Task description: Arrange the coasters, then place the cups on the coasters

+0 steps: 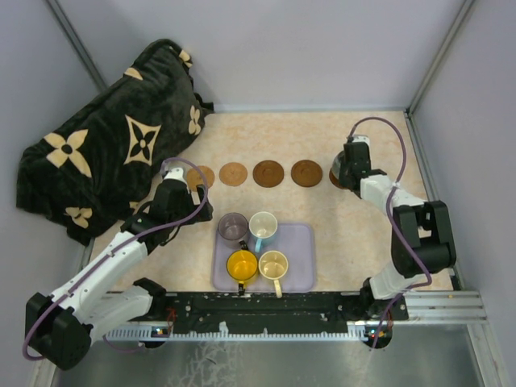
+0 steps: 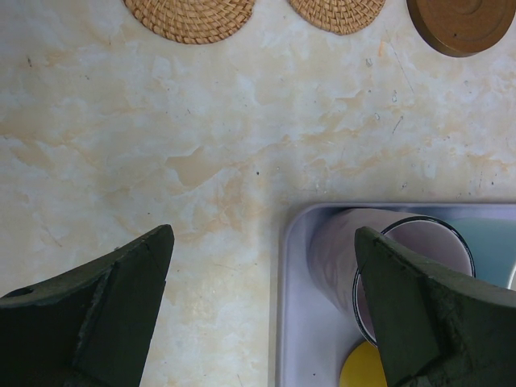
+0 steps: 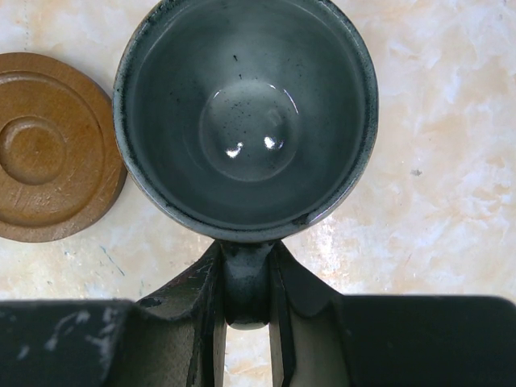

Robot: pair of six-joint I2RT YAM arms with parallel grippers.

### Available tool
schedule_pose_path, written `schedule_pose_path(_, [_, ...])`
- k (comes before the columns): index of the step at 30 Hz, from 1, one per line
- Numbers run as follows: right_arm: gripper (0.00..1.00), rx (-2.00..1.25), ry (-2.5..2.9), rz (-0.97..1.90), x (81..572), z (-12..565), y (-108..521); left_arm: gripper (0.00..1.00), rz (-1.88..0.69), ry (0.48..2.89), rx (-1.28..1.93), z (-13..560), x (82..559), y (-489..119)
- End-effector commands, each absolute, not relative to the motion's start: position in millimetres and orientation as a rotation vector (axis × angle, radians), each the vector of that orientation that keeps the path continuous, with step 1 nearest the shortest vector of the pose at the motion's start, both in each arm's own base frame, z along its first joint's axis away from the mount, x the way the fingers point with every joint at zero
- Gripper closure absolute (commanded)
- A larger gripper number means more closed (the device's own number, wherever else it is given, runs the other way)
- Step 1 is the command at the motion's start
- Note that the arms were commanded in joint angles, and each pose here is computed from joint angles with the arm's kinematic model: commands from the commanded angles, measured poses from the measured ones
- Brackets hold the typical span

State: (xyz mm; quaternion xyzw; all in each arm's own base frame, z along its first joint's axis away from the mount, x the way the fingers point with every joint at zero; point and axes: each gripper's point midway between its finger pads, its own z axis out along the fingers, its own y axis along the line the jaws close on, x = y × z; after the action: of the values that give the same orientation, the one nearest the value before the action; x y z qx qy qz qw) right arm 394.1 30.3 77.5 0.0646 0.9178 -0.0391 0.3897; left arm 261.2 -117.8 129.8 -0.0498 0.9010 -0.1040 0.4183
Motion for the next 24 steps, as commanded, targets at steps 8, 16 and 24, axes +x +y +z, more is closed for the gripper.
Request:
schedule_pose_path(8, [1.00, 0.208, 2.189, -0.105, 423.5, 106.8, 23.3, 0.01, -0.254, 2.247, -0.128, 129.0, 263.0, -117.3])
schedule_pose_path(16, [1.00, 0.220, 2.196, -0.114, 422.3, 103.8, 21.7, 0.01, -0.250, 2.250, -0.127, 128.6, 262.5, -116.8])
schedule_pose_path(24, [0.85, 0.232, 2.204, -0.118, 421.3, 101.0, 20.5, 0.01, -0.245, 2.250, -0.126, 128.7, 263.2, -116.4])
